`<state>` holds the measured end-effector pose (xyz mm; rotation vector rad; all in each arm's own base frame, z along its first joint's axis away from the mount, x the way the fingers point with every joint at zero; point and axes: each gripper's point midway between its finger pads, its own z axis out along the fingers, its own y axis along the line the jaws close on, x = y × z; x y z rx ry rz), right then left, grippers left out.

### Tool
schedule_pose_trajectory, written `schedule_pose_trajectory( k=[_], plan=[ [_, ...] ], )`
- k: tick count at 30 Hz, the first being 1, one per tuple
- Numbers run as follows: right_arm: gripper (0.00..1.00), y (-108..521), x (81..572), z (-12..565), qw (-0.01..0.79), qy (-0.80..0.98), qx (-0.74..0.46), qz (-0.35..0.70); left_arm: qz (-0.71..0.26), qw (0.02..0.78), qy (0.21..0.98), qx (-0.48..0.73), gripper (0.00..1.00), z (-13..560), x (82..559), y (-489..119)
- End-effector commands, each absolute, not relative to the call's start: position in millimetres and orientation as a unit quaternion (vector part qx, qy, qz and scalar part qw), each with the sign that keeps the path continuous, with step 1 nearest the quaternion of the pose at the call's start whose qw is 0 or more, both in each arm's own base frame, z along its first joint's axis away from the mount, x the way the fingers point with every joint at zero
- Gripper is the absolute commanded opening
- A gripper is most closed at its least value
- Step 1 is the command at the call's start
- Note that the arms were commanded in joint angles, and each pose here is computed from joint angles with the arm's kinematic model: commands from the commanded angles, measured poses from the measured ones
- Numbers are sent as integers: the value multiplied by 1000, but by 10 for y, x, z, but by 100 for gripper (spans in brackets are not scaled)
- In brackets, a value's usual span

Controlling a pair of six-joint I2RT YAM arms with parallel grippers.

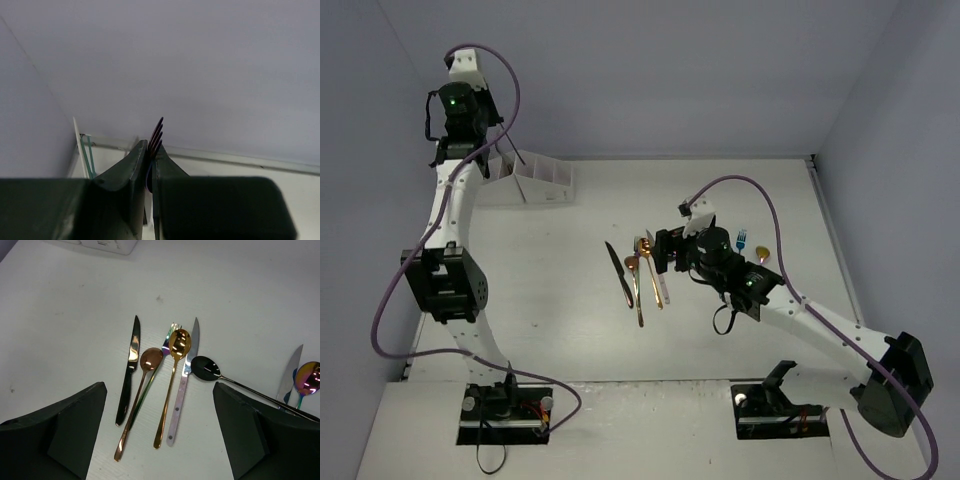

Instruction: Sort the eating utensils into containers

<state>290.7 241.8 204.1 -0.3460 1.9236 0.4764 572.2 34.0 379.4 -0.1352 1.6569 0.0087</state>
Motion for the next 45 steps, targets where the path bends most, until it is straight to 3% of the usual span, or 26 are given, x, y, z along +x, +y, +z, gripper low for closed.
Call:
schedule_pose_trajectory(
  k=[1, 7, 19, 25, 29, 34, 40, 45],
  plan=[
    [85, 2471, 3016, 2061, 546, 799, -140, 208, 31, 731, 680, -37, 0, 4316, 5998, 618],
    [84, 2376, 3080, 1963, 530, 809, -128, 219, 56, 731, 680, -29, 0, 4069, 6413, 819],
    [84, 2272, 3081, 1766, 511, 824, -114, 215, 55, 686, 725, 19, 0, 3199, 6688, 755],
    [83, 2180, 3115, 1753, 515, 828, -93, 202, 66, 658, 750, 24, 9, 2805, 6731, 745],
    [84, 2101, 3107, 1652, 507, 837, -86, 186, 66, 650, 757, 17, 21, 2723, 6729, 746],
    [84, 2040, 3063, 1615, 504, 840, -76, 183, 68, 652, 755, 12, 41, 2839, 6645, 718],
    [84, 1784, 3071, 1653, 511, 847, -27, 146, 57, 663, 746, -13, 51, 3135, 6356, 622],
    [83, 1177, 3246, 1504, 488, 869, 63, 52, 32, 670, 741, -41, 58, 3585, 5735, 298]
  ],
)
